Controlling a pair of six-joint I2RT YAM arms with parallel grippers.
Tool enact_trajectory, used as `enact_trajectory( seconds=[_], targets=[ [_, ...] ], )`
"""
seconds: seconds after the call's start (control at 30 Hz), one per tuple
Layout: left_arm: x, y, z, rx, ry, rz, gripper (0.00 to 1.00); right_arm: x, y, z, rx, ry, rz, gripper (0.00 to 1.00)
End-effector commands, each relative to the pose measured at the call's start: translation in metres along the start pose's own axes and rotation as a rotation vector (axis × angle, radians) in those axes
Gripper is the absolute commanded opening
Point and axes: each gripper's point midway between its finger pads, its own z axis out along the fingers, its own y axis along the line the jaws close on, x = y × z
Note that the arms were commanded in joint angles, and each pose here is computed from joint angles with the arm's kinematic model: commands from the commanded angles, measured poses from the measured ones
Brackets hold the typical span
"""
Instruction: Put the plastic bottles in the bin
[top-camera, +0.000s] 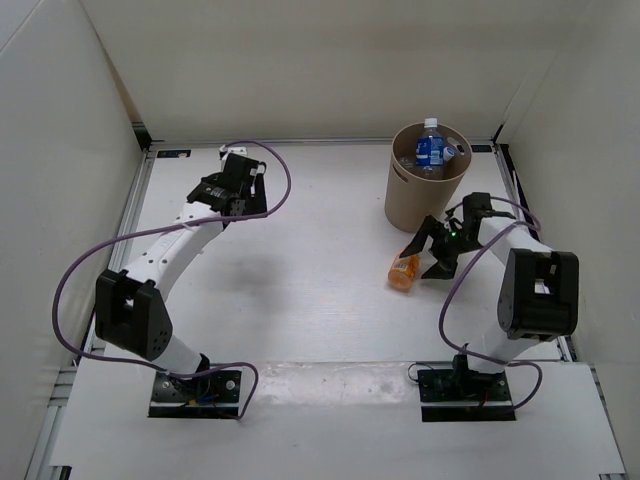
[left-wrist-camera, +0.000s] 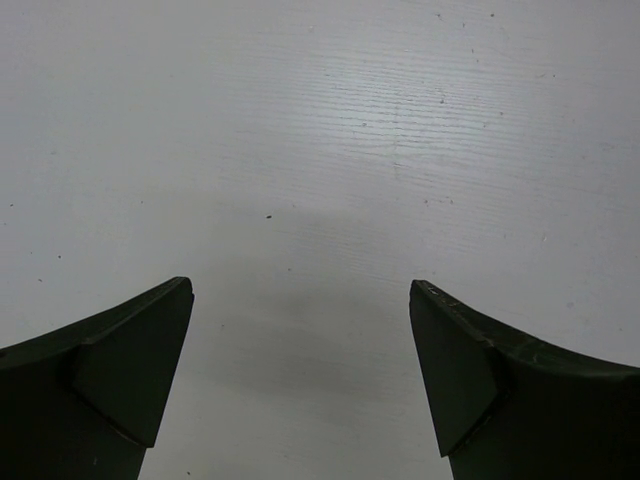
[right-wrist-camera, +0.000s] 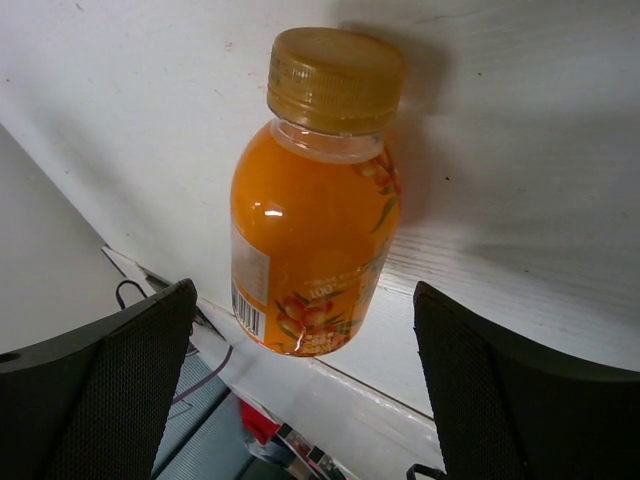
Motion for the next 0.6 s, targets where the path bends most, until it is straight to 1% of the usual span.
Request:
enact_trajectory(
  seconds=[0.0,0.07,0.13,0.23,0.33,0.4,0.43,0.5,0.53,0.57],
  targets=[
    [-0.003,0.005,-0.007,0.010,-0.013,0.009,1.00,-0.005,0.009,0.001,0.039,-0.001,-0.004,0.90],
    [-0.001,0.007,-0.007,0.006,-0.008,0.012,1.00,-0.008,0.004,0.002,0.090,-0.004,0.001,0.90],
    [-0.002,0.008,-0.008,0.008,-0.015,0.012,1.00,0.001,0.001,0.004,0.168,0.023,-0.009,0.90],
    [-0.001,0.011,-0.010,0.002,-0.015,0.016,1.00,0.006,0.003,0.007,0.204,0.046,-0.023,0.89],
    [0.001,0.015,-0.011,-0.006,-0.011,0.021,1.00,0.005,0.003,0.010,0.243,0.053,-0.043,0.86],
    [0.003,0.017,-0.011,-0.009,-0.006,0.021,1.00,0.006,0.004,0.011,0.272,0.065,-0.064,0.82],
    [0.003,0.018,-0.011,-0.011,-0.007,0.019,1.00,0.007,0.004,0.013,0.281,0.071,-0.065,0.82],
    [0.003,0.021,-0.012,-0.018,-0.003,0.018,1.00,0.008,0.004,0.013,0.306,0.076,-0.082,0.78],
    [0.003,0.021,-0.012,-0.019,-0.002,0.018,1.00,0.010,0.003,0.014,0.314,0.082,-0.082,0.78],
    [0.005,0.022,-0.012,-0.023,0.005,0.022,1.00,0.010,0.003,0.014,0.320,0.086,-0.086,0.76]
  ],
)
